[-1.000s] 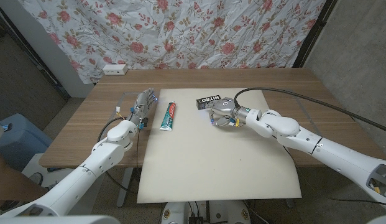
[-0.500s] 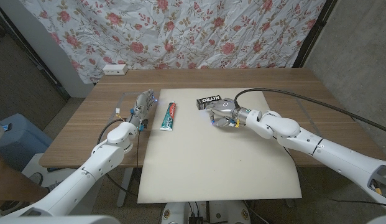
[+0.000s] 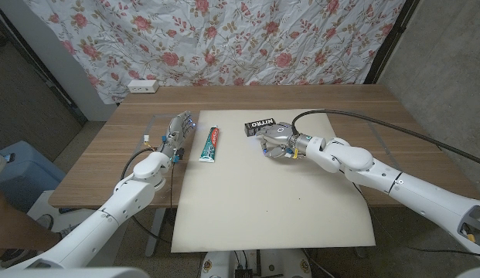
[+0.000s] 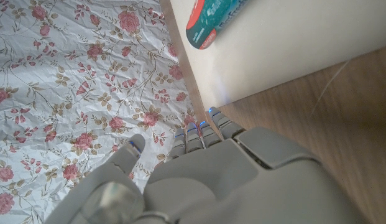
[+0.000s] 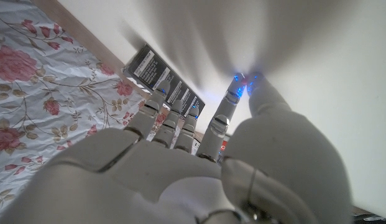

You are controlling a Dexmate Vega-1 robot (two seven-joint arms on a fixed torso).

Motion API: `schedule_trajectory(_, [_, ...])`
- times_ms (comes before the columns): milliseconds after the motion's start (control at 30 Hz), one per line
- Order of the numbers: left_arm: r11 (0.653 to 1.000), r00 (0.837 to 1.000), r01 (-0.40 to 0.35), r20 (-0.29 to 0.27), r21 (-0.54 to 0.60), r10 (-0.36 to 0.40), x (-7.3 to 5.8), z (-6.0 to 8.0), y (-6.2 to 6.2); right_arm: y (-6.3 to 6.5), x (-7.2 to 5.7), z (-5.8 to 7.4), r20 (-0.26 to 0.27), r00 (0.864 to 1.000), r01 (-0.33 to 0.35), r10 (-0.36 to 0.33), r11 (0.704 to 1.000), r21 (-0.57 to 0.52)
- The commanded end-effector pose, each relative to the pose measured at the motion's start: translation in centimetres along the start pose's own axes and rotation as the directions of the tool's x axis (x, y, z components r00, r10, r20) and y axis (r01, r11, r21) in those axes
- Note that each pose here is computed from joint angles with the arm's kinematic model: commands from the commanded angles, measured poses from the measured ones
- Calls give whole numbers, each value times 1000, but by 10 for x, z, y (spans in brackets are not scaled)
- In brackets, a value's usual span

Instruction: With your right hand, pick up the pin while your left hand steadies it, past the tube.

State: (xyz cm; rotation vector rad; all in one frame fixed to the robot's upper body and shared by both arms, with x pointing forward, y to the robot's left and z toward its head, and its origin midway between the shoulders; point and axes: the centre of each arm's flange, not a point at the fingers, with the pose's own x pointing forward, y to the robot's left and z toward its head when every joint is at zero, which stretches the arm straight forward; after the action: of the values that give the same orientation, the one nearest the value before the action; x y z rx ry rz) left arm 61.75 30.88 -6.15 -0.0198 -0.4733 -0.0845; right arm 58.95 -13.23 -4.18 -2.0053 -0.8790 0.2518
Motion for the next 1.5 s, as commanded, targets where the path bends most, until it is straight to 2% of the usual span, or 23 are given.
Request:
schedule_trajectory(33, [1000, 1000, -5, 1, 6, 5, 1, 2, 0, -7, -2, -8, -8, 999, 33, -32, 998, 47])
schedule_trajectory(533, [1000, 1000, 7, 24, 17, -8, -3, 13, 1, -21, -8, -9, -21, 996, 86, -84, 992, 89])
schedule_trajectory(733, [1000, 999, 8, 41, 27, -9, -11, 20, 5, -29, -12, -7, -34, 991, 130, -127, 984, 120])
schedule_trajectory(867, [999, 999, 2, 49, 46, -4, -18, 26, 5, -31, -15, -10, -45, 986, 164, -160, 976, 141])
schedule_trajectory(1067, [996, 998, -28, 66, 86, 22, -32, 36, -5, -34, -22, -16, -57, 977, 212, -205, 964, 161])
schedule_trajectory(1200, [992, 998, -10, 67, 130, 1, -41, 44, -16, -36, -31, -17, -70, 967, 254, -245, 947, 198])
schedule_trajectory(1500, [980, 997, 18, 74, 199, -34, -52, 51, -34, -33, -34, -15, -75, 955, 298, -288, 928, 223])
